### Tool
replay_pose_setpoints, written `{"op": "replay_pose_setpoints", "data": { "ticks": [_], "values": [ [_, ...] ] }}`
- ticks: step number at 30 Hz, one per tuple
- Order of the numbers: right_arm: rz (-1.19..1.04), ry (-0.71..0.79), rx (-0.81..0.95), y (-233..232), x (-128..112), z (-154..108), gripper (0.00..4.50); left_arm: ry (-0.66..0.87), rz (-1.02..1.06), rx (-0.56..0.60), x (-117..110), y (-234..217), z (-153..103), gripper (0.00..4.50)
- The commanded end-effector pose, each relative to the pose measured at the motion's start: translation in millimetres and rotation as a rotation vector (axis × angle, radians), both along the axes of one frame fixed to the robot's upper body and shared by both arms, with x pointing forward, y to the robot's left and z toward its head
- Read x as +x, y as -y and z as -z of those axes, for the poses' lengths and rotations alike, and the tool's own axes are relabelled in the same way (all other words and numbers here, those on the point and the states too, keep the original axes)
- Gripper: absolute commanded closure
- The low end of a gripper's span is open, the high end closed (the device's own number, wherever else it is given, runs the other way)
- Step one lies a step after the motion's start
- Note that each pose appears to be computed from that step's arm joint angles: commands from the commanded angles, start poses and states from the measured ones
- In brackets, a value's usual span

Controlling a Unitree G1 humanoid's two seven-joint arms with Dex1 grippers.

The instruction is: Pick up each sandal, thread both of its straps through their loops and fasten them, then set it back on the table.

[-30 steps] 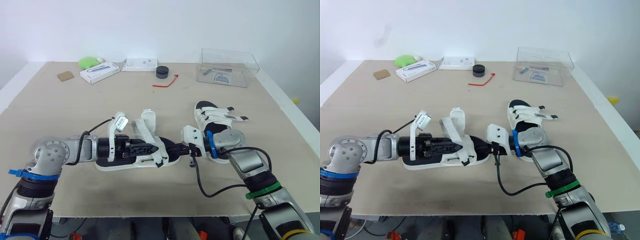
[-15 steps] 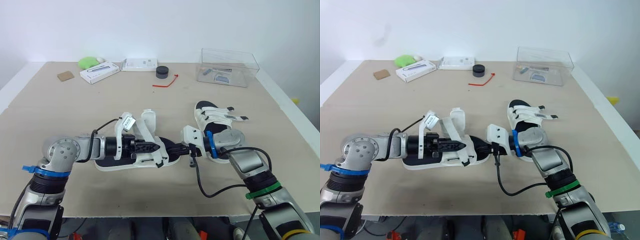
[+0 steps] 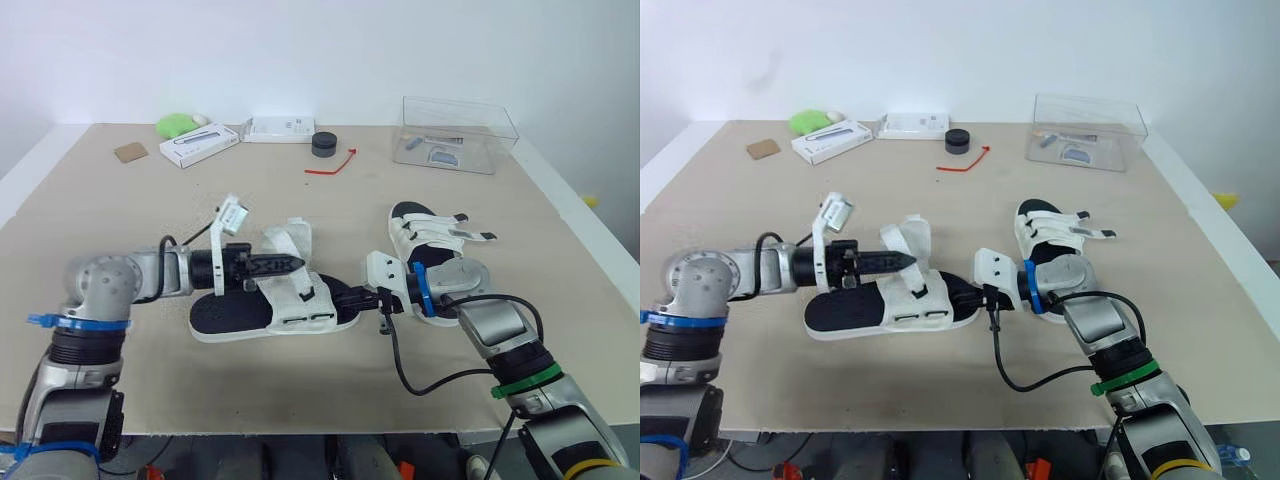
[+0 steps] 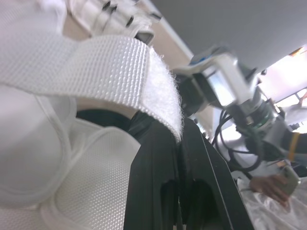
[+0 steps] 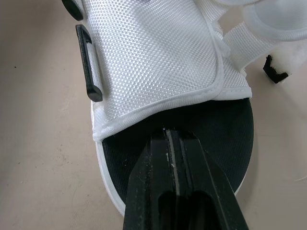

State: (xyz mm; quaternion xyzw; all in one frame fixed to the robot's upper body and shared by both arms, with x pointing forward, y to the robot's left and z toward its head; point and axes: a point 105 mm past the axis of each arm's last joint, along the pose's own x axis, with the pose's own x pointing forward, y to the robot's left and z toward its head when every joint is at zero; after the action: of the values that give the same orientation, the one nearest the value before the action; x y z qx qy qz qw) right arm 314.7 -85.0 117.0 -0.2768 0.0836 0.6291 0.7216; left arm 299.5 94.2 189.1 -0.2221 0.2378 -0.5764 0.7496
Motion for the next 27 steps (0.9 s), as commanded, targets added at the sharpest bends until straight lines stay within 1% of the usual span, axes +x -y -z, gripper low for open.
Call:
{"op": "replay_pose_setpoints", "data": {
  "ticks": [1, 8, 16, 20, 23, 27],
  "values": [
    [0.004, 0.012, -0.016, 2.0, 0.7, -0.8, 4.50, 0.016, 0.072, -0.038, -5.6, -5.7, -15.2, 4.46],
    [0.007, 0.015, -0.019, 3.0, 1.6, -1.0, 4.50, -0.024, 0.162, 0.002, -12.7, -7.0, -8.4, 4.46],
    [0.015, 0.017, -0.023, 5.2, 1.0, -0.5, 4.50, -0.019, 0.148, 0.042, -0.1, -11.5, 0.9, 4.46],
    [0.019, 0.016, -0.023, 6.4, 0.5, -0.3, 4.50, -0.012, 0.126, 0.034, 8.6, -12.4, -0.3, 4.46],
    [0.021, 0.016, -0.024, 7.0, 0.6, -0.3, 4.50, -0.012, 0.163, 0.048, 3.3, -10.9, 1.9, 4.46],
    [0.020, 0.016, -0.024, 7.0, -0.3, 0.3, 4.50, -0.021, 0.209, 0.033, -5.3, -9.5, 0.2, 4.46]
  ]
}}
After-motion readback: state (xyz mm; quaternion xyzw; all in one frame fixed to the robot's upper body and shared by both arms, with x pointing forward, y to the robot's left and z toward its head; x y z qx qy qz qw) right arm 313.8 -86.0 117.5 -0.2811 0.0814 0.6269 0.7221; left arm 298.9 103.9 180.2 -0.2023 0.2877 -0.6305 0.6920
